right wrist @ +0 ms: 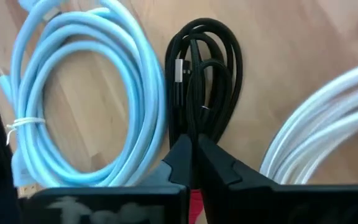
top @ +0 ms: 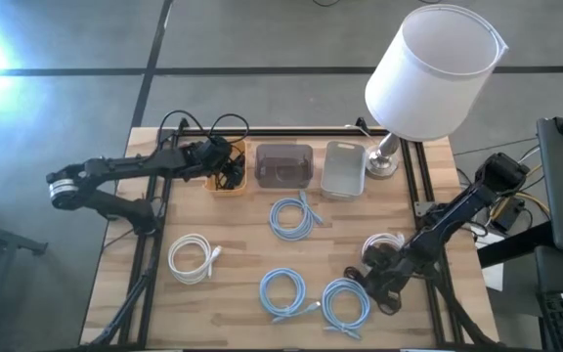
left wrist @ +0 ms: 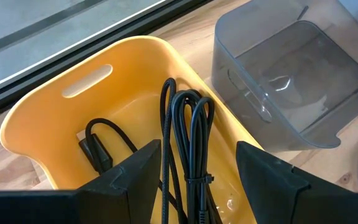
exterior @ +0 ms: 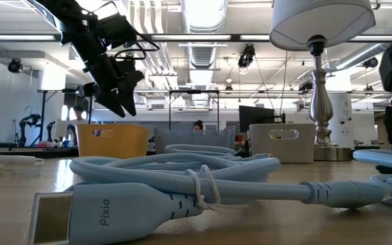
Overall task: Pick & Place USB Port
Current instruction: Put the black charger cable into the orange bin
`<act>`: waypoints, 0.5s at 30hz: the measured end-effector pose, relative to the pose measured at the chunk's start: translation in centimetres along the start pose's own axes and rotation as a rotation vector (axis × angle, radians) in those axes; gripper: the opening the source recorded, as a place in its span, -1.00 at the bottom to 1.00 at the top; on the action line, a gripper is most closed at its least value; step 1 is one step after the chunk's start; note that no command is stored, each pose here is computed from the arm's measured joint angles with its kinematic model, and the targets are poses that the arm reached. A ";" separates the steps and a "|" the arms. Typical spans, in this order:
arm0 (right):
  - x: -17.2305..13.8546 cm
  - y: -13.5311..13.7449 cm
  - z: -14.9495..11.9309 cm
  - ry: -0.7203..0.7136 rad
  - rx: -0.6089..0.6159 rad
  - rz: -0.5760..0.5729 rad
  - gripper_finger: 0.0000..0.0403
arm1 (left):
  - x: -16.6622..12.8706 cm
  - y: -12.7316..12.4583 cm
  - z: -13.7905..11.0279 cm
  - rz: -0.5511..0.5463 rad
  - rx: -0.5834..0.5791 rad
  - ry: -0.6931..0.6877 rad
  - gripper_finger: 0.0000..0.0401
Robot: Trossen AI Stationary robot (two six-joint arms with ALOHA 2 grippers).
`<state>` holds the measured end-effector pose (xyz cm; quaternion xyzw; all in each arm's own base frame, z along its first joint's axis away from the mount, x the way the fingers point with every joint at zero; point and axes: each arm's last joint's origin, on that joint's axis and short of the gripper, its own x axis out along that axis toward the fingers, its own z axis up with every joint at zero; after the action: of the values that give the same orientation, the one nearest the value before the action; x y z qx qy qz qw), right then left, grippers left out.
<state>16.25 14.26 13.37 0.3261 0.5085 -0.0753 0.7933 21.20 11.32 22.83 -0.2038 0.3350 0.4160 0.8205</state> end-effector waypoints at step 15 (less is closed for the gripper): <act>-1.6 0.6 8.1 -0.563 -0.088 -0.197 -0.96 | 0.0 0.0 0.0 0.000 0.000 -0.001 0.05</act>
<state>21.94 9.57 17.18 0.2069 0.3007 -0.2172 0.9053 21.21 11.33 22.84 -0.2035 0.3344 0.4161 0.8207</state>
